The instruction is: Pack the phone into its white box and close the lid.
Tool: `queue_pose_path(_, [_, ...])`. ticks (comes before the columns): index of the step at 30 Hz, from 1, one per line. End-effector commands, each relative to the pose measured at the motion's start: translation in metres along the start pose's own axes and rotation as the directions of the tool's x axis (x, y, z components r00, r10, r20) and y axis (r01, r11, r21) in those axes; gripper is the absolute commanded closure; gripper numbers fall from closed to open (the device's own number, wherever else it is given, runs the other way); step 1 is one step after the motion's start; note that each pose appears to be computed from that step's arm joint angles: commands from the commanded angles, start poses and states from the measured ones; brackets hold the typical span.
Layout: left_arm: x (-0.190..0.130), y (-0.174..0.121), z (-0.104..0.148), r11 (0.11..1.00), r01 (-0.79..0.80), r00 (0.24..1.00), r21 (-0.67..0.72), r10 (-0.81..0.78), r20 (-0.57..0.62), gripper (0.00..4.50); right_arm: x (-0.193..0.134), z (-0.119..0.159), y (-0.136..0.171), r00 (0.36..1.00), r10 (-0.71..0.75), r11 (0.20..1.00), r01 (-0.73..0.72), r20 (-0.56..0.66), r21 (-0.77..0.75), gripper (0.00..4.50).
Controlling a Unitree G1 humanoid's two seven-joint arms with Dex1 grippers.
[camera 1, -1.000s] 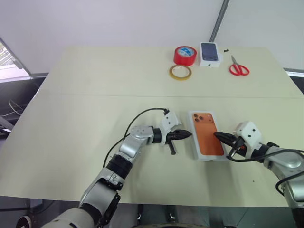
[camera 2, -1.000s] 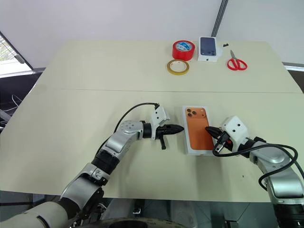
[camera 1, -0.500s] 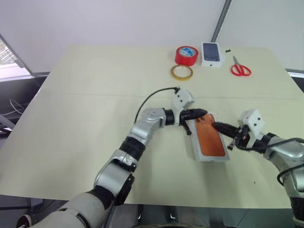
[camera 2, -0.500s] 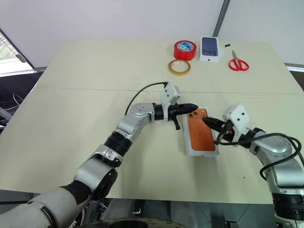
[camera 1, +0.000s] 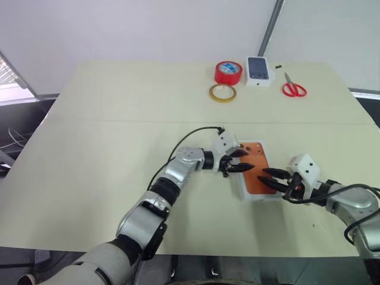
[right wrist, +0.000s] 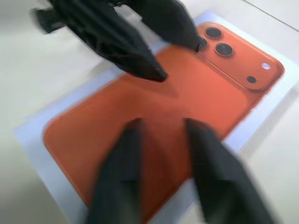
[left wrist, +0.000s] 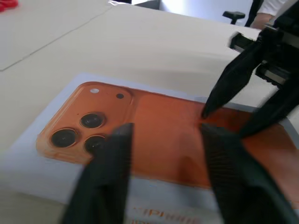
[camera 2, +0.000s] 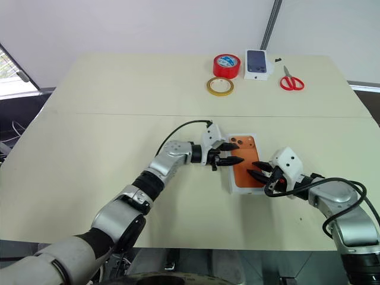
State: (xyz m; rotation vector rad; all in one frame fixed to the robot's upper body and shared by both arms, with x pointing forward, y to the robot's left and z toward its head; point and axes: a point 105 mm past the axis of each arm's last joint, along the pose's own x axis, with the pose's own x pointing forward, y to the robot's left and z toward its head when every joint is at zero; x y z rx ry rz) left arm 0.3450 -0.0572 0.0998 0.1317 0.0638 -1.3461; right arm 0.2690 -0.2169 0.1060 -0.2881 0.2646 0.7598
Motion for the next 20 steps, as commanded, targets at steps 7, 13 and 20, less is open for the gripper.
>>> queue_pose_path(7, [-0.121,0.019,0.032,0.987,-0.151,0.986,0.05,0.146,0.078,0.0,-0.021,0.042,-0.016,0.987,0.014,0.994,0.003,0.157,-0.109,0.08])
queue_pose_path(13, [-0.188,0.01,0.012,0.962,-0.27,0.962,0.041,0.271,-0.024,0.0,-0.029,0.042,-0.022,0.985,0.046,0.989,-0.022,0.165,-0.145,0.08])
queue_pose_path(20, [-0.249,0.015,0.004,0.893,-0.436,0.888,0.113,0.447,-0.11,0.0,-0.04,0.023,-0.04,0.995,0.013,0.985,0.004,0.097,-0.172,0.08])
